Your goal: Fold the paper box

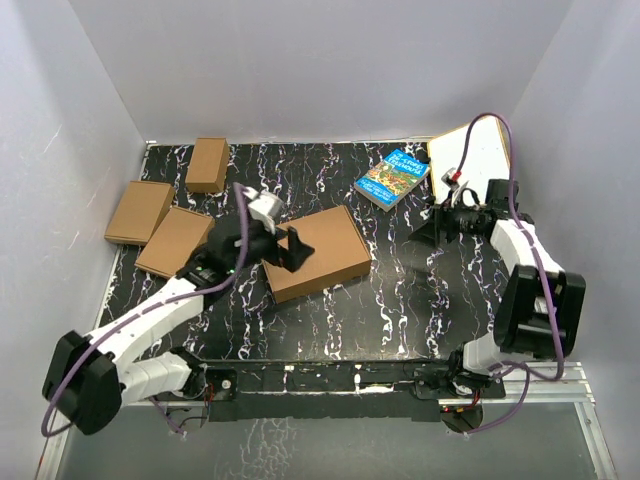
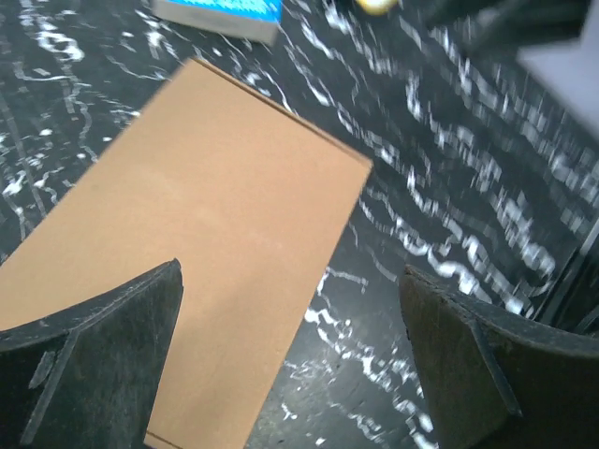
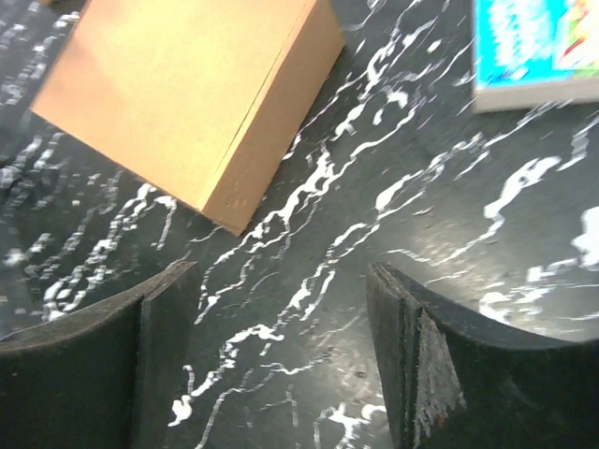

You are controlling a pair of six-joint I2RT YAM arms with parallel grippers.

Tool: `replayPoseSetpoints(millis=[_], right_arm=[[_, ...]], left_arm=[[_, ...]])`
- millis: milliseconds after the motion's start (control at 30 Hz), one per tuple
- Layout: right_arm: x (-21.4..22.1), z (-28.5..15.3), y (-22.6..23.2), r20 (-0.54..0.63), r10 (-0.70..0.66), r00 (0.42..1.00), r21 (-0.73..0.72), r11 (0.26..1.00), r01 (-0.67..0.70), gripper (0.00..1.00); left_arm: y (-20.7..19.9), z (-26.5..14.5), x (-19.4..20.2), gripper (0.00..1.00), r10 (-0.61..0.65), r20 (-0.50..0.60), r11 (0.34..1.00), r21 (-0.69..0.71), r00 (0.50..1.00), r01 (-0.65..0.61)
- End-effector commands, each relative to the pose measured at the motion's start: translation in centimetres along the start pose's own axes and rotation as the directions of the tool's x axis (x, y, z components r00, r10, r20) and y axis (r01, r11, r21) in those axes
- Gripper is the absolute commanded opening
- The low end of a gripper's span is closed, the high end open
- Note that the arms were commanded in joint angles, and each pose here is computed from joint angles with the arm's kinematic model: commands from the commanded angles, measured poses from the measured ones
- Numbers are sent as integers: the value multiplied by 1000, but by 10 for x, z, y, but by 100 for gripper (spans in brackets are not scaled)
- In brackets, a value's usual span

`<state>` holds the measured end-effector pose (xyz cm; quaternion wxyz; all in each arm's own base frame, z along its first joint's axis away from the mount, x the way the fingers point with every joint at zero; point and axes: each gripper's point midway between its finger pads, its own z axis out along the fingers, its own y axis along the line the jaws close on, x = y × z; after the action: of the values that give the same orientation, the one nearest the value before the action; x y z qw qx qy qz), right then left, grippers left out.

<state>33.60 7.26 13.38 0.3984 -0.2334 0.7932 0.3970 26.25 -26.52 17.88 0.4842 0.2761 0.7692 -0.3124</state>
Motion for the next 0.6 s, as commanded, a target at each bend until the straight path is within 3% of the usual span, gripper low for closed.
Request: replayPoseSetpoints(millis=[0, 67, 133, 233, 300, 433, 567], right_arm=[[-80, -34, 2, 44, -443, 895, 199, 882, 427, 83], [-108, -50, 6, 38, -545, 837, 282, 810, 515, 99], [-139, -66, 16, 51, -584, 810, 336, 774, 537, 98], [-205, -94, 36, 138, -533, 835, 417, 796, 439, 100], [-240, -112, 50, 204, -496, 844, 471, 805, 360, 100], [-291, -141, 95, 308, -517, 798, 498, 803, 328, 100], [-318, -159, 138, 348, -560, 752, 481, 795, 370, 100]], left_arm=[[28, -27, -45, 97, -364, 189, 928, -14, 912, 373], [66, -44, -61, 97, -438, 252, 880, -75, 863, 469], [92, -62, -79, 97, -475, 297, 844, -110, 828, 524], [118, -89, -115, 97, -465, 354, 824, -163, 811, 543], [121, -103, -145, 97, -428, 380, 837, -175, 820, 518], [107, -132, -214, 97, -324, 432, 885, -175, 841, 431], [90, -156, -263, 97, -250, 480, 916, -163, 841, 365]])
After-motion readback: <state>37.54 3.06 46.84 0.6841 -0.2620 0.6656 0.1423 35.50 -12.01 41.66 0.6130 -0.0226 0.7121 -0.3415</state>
